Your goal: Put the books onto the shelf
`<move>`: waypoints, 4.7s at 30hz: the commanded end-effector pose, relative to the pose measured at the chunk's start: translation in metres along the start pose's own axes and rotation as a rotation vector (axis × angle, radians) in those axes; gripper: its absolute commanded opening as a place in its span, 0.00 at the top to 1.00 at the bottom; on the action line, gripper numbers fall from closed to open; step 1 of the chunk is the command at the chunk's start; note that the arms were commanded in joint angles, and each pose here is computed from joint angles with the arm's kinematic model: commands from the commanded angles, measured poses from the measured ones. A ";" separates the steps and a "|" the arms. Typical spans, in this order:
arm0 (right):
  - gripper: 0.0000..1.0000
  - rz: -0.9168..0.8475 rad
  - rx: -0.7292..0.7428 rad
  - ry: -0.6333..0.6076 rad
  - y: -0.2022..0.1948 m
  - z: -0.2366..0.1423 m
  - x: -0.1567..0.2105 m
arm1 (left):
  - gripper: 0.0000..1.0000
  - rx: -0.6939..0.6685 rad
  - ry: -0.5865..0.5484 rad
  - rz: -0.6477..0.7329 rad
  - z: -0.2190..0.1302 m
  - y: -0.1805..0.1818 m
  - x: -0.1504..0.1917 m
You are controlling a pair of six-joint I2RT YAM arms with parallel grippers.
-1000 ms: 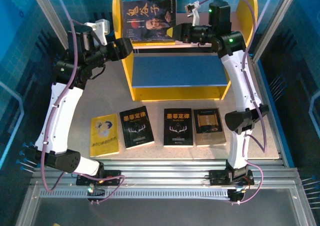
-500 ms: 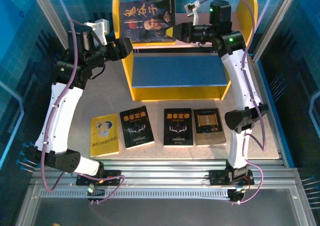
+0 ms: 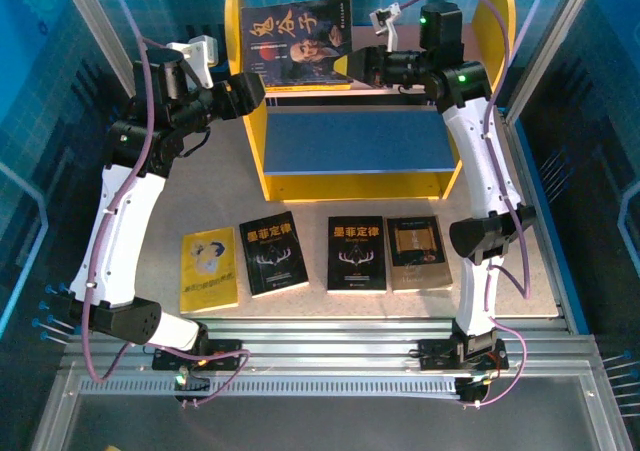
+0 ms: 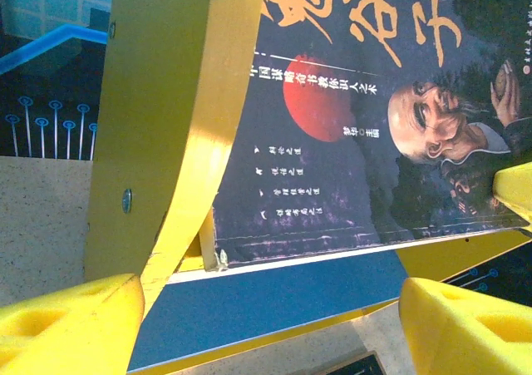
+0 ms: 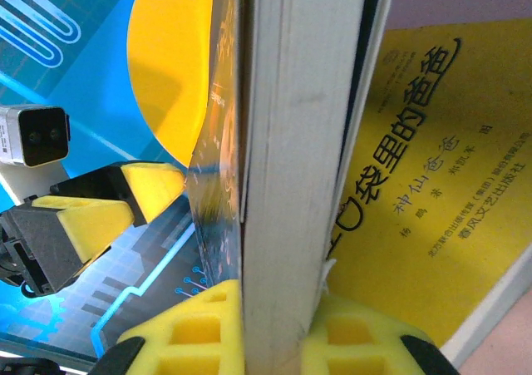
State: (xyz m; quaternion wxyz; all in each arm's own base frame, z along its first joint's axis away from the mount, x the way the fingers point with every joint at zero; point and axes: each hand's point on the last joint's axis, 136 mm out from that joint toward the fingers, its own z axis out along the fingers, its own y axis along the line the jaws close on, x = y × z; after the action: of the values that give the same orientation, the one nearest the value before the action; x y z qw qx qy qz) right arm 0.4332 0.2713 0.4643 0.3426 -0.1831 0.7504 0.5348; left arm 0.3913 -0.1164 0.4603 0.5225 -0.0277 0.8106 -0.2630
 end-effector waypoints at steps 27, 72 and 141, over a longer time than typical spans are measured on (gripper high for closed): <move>0.65 -0.119 -0.011 -0.048 0.026 -0.001 -0.011 | 0.17 0.000 -0.051 0.025 -0.012 -0.003 -0.013; 0.31 -0.187 0.186 -0.031 0.006 -0.028 0.002 | 0.11 0.060 0.014 -0.047 -0.012 -0.042 0.013; 0.32 -0.168 0.056 -0.024 0.018 -0.007 0.000 | 0.09 0.009 0.021 0.032 0.023 -0.036 0.009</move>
State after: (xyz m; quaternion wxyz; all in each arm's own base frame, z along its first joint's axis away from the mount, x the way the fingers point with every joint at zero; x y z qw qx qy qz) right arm 0.4228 0.2617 0.4687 0.3960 -0.2139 0.7592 0.4702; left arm 0.3942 -0.1633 0.4450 0.4905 -0.0164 0.8299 -0.2654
